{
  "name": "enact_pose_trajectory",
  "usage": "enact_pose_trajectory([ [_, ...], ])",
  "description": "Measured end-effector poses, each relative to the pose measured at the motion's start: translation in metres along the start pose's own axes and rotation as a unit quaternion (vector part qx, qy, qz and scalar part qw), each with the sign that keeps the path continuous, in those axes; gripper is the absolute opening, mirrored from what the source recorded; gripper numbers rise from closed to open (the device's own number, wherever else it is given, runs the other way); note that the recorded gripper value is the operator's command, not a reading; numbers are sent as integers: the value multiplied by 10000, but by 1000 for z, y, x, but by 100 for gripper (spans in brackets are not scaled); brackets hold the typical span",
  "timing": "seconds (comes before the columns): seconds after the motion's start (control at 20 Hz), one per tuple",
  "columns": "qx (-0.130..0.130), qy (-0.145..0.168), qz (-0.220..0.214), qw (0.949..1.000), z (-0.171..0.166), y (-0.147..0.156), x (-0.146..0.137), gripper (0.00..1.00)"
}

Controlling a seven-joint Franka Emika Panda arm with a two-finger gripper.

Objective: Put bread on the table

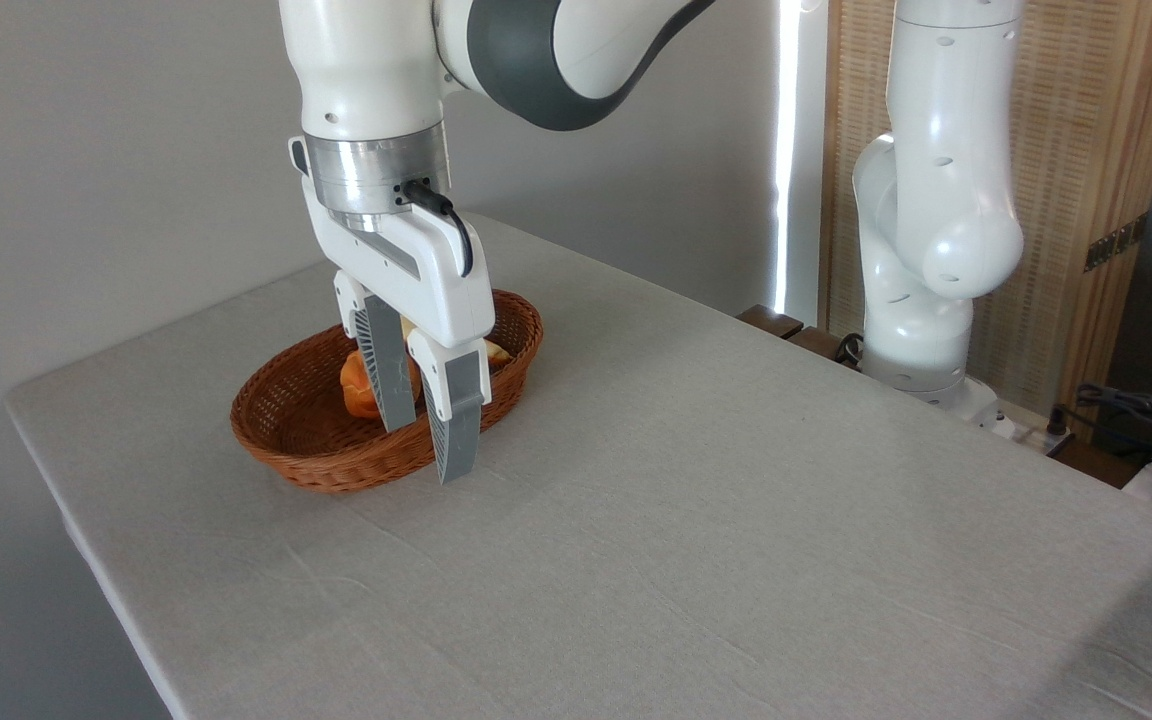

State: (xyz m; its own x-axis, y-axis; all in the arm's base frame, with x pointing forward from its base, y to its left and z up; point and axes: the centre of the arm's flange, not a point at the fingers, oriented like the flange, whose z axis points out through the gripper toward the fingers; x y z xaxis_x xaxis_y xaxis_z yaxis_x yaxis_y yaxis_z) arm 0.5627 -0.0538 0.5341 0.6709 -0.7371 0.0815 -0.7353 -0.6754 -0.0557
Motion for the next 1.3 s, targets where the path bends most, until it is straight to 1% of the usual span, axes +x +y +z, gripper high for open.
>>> enact_pose_trajectory([
  [0.25,33,30,-1,10000,-4,-1,2,100],
  [0.75,12,81,-166,9998,-7,-10,-7,100],
  [1.3,-51,125,-144,9998,-5,-6,-2,100],
])
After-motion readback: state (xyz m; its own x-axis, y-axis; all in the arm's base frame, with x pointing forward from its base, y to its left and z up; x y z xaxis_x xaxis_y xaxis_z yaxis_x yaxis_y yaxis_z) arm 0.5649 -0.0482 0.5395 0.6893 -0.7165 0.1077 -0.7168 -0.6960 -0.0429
